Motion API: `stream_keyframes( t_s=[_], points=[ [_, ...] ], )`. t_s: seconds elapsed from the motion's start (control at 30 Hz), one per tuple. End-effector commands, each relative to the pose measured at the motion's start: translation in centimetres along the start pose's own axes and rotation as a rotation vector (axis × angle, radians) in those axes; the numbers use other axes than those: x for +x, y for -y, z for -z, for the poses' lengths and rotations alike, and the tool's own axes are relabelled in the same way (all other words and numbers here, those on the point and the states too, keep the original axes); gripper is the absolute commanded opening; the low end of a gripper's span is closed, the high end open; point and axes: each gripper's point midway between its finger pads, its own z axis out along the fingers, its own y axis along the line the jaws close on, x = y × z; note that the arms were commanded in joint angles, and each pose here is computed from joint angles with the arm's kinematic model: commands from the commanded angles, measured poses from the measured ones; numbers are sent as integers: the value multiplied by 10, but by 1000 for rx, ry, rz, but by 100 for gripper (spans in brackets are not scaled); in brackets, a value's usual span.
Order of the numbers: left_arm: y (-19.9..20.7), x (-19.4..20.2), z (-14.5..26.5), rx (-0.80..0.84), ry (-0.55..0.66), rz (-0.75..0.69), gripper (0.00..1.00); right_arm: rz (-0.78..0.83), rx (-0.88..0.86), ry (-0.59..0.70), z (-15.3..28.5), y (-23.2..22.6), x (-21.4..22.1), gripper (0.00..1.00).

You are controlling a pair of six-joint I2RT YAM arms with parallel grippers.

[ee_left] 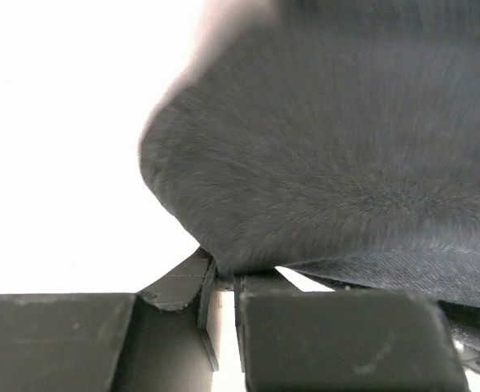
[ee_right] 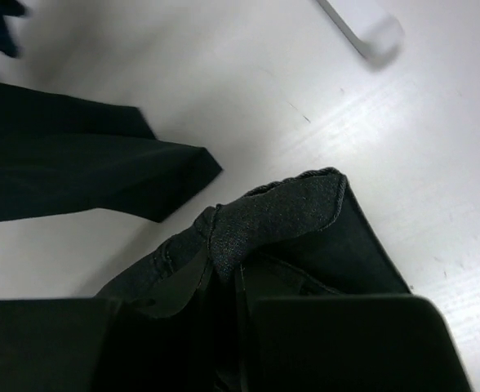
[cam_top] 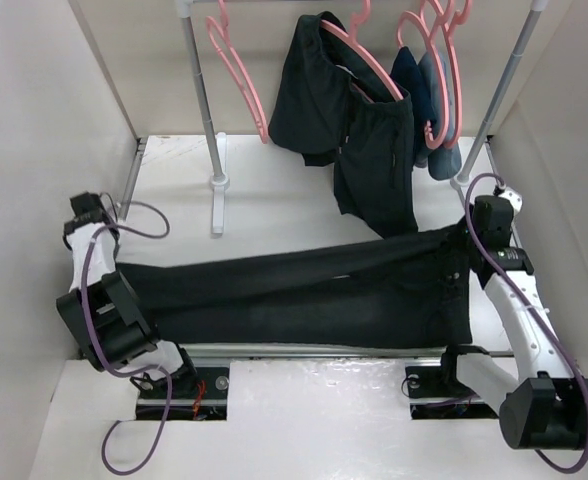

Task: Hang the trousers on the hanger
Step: Fold the trousers at the center of the board.

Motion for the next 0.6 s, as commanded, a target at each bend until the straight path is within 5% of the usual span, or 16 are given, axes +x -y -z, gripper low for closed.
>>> stream_keyframes(
  t_s=[0.0,0.17,0.27,0.4,0.47,0.57],
  points=[
    [-72,-32,45,-174,125,124,0,31,-51,325,23,-24,-101,0],
    [-127,-70,94,-294,329,255,0,88,-77,410,46,-30,-126,0],
    [-122,-51,92,-316,269,207,0,36,-53,332,48,-18,-101,2],
    [-69,18,46,-322,6,11,0,-151,53,136,39,20,-21,28],
    [-28,53,10,-302,-110,-96,0,-229,123,38,34,41,23,69],
    [3,80,-14,-289,-166,-171,0,-333,170,-11,43,56,50,95]
  ],
)
